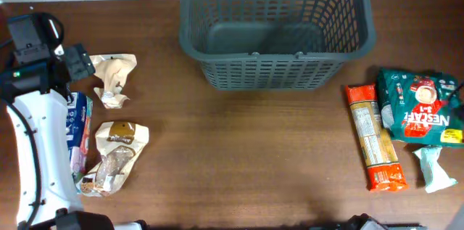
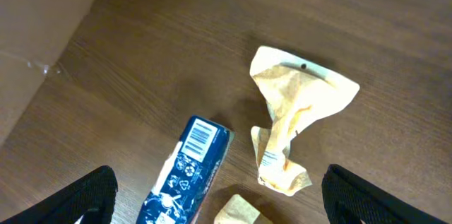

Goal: Pack container

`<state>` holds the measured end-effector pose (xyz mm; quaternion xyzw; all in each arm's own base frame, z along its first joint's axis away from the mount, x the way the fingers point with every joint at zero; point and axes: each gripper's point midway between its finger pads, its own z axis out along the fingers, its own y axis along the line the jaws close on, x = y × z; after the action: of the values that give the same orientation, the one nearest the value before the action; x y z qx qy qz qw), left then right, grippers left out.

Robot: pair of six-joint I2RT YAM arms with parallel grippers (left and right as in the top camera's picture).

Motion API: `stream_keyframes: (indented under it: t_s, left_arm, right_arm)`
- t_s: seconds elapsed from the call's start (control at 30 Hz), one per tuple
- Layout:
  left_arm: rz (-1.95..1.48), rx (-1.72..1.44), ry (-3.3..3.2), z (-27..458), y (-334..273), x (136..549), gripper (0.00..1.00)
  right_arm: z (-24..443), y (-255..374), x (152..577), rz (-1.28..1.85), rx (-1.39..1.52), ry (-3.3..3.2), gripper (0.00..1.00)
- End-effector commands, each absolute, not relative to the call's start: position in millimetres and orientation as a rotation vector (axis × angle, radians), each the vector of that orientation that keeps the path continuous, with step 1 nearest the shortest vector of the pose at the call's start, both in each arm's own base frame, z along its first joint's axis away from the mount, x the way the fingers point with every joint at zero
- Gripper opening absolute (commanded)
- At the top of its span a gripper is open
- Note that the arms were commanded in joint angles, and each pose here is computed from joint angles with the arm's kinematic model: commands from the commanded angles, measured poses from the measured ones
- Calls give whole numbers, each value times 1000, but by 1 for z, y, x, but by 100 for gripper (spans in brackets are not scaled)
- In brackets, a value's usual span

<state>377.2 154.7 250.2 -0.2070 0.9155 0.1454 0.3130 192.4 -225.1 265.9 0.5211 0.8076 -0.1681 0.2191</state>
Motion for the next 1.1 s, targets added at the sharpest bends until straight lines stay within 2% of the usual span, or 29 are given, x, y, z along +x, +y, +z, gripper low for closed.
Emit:
stream_keyframes:
  t_s: [0.0, 0.03, 0.1, 0.23, 0.33, 0.6, 0.87, 1.07]
  left_arm:
    - [369, -521, 2404, 255, 154, 381, 87]
    - [355, -513, 2406, 254, 152, 381, 91]
    - [320, -501, 2410, 253, 148, 383, 91]
    - [288, -490, 2415, 252, 144, 385, 92]
    - [283, -489, 2424, 251, 142, 383, 93]
    - [284, -490, 2431, 250, 142, 382, 97]
    - [284, -491, 2433, 249, 142, 382, 100]
    - [283, -492, 2444, 245, 143, 383, 100]
  right_arm:
    - [241, -244, 205, -304, 1300, 2401, 99]
    - [233, -252, 205, -305, 1284, 2431, 99]
    - [220, -265, 216, -248, 1242, 2452, 99]
    - [203, -272, 252, -116, 905, 2533, 99]
    - [193, -283, 273, -112, 763, 2539, 99]
    - [159, -325, 312, -162, 655, 2497, 99]
    - [105, -329, 344, -1, 603, 2491, 99]
    - [99, -324, 356, 12, 566, 2493, 99]
